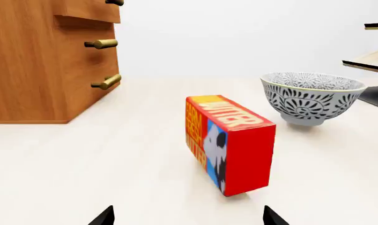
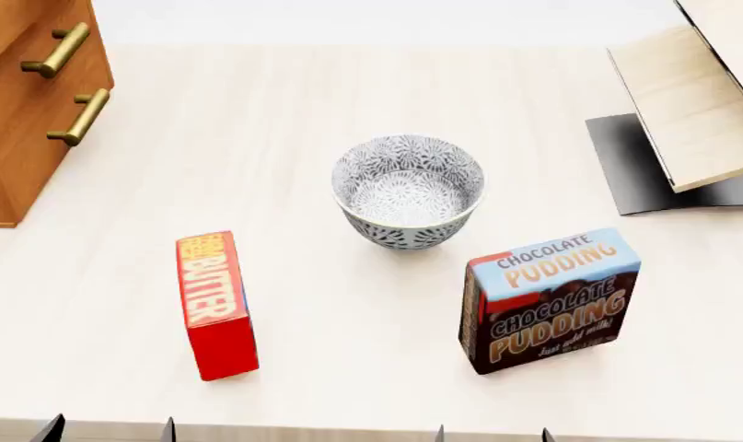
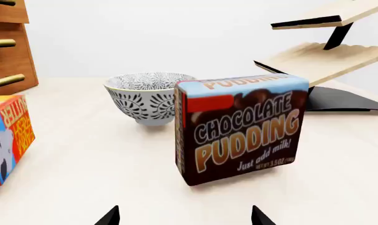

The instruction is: Close the top drawer of the cabinet and put the bowl on top of it.

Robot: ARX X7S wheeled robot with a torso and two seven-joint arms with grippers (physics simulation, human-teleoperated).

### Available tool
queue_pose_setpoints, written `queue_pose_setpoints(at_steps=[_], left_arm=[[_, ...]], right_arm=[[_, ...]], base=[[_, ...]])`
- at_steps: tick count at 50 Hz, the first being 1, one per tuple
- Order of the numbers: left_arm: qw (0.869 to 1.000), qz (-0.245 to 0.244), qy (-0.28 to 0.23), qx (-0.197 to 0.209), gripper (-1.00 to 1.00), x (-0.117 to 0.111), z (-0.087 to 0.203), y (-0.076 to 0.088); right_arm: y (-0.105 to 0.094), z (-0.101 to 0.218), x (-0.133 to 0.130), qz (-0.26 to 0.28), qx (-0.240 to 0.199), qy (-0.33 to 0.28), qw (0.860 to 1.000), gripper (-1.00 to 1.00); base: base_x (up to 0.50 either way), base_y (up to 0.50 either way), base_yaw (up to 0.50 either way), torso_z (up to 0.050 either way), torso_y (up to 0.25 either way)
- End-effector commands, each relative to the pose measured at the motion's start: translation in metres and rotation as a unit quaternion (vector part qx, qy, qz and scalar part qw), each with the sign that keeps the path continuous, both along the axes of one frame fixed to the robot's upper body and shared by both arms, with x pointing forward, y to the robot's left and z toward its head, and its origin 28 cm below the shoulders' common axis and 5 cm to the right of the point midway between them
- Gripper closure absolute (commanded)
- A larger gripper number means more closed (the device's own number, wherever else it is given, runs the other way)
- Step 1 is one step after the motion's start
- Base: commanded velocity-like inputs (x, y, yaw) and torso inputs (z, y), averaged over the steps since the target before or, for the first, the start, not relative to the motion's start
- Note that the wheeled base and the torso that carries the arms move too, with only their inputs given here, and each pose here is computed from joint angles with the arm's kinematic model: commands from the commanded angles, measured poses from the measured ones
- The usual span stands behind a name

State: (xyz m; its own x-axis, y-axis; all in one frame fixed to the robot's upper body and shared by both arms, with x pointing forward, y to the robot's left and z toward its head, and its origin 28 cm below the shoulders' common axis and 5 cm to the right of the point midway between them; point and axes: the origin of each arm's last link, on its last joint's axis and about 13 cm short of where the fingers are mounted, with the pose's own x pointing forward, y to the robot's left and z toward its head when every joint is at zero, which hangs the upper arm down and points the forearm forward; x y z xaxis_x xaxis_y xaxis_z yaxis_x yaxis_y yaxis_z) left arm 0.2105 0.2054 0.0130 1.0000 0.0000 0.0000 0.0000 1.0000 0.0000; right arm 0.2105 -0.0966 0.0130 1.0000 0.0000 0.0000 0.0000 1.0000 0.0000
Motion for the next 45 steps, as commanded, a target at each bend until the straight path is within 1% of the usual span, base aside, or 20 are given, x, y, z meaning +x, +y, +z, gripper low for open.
queue_pose_setpoints(at_steps=[1,2,5,13,17,22,25,27,28,29,32,34,35,36,37,38,45], left_arm=[[1.000,0.003,0.003,0.007,-1.00,0.0001,-0.0004,-0.0003],[1.000,0.001,0.010,0.013,-1.00,-0.0001,-0.0018,-0.0005],[1.000,0.002,0.009,0.023,-1.00,-0.0015,-0.0019,-0.0014],[1.000,0.001,-0.003,0.026,-1.00,-0.0043,-0.0001,-0.0023],[1.000,-0.002,-0.005,0.022,-1.00,-0.0042,-0.0003,-0.0020],[1.000,0.006,0.002,0.025,-1.00,-0.0030,-0.0011,-0.0015],[1.000,0.002,0.001,0.016,-1.00,-0.0031,-0.0007,-0.0009],[1.000,0.011,0.012,0.021,-1.00,-0.0012,-0.0024,-0.0007],[1.000,0.005,0.014,0.009,-1.00,-0.0014,-0.0026,-0.0004],[1.000,0.004,0.015,0.009,-1.00,-0.0019,-0.0028,-0.0002],[1.000,0.005,0.006,0.018,-1.00,-0.0034,-0.0012,-0.0009],[1.000,0.007,0.006,0.025,-1.00,-0.0034,-0.0016,-0.0013],[0.999,0.012,0.008,0.036,-1.00,-0.0033,-0.0019,-0.0017],[0.999,0.008,0.005,0.036,-1.00,-0.0038,-0.0016,-0.0020],[0.999,-0.012,-0.002,0.032,-1.00,-0.0053,-0.0007,-0.0020],[0.999,0.003,-0.010,0.052,-1.00,-0.0051,0.0001,-0.0020],[0.999,-0.001,-0.010,0.046,-1.00,-0.0048,-0.0003,-0.0016]], right_arm=[[0.0003,0.0002,-0.0006,0.000,-0.001,-0.004,1.000,-1.00],[0.0000,0.0009,-0.0010,-0.001,0.004,-0.008,1.000,-1.00],[-0.0005,0.0014,-0.0007,-0.003,0.007,-0.015,1.000,-1.00],[-0.0014,0.0023,0.0003,-0.007,0.021,-0.016,1.000,-1.00],[-0.0008,0.0024,0.0002,-0.004,0.025,-0.014,1.000,-1.00],[-0.0006,0.0024,0.0006,-0.003,0.026,-0.008,1.000,-1.00],[-0.0005,0.0024,0.0000,-0.001,0.027,-0.009,1.000,-1.00],[-0.0005,0.0028,0.0000,0.000,0.027,-0.010,1.000,-1.00],[-0.0006,0.0019,0.0000,0.000,0.027,-0.010,1.000,-1.00],[-0.0007,0.0027,0.0002,0.000,0.028,-0.010,1.000,-1.00],[-0.0009,0.0024,0.0005,0.000,0.028,-0.009,1.000,-1.00],[-0.0011,0.0025,0.0006,-0.001,0.028,-0.008,1.000,-1.00],[-0.0011,0.0017,0.0006,-0.002,0.028,-0.007,1.000,-1.00],[-0.0010,0.0020,0.0005,-0.002,0.028,-0.007,1.000,-1.00],[-0.0010,0.0025,0.0004,-0.002,0.027,-0.008,1.000,-1.00],[-0.0012,0.0017,0.0006,-0.002,0.027,-0.006,1.000,-1.00],[-0.0015,0.0020,0.0007,-0.003,0.027,-0.006,1.000,-1.00]], base=[[0.00,0.00,0.00,0.000,0.000],[0.00,0.00,0.00,0.000,0.000],[0.00,0.00,0.00,0.000,0.000],[0.00,0.00,0.00,0.000,0.000],[0.00,0.00,0.00,0.000,0.000],[0.00,0.00,0.00,0.000,0.000],[0.00,0.00,0.00,0.000,0.000],[0.00,0.00,0.00,0.000,0.000],[0.00,0.00,0.00,0.000,0.000],[0.00,0.00,0.00,0.000,0.000],[0.00,0.00,0.00,0.000,0.000],[0.00,0.00,0.00,0.000,0.000],[0.00,0.00,0.00,0.000,0.000],[0.00,0.00,0.00,0.000,0.000],[0.00,0.00,0.00,0.038,0.082],[0.00,0.00,0.00,0.048,0.117],[0.00,0.00,0.00,0.048,0.116]])
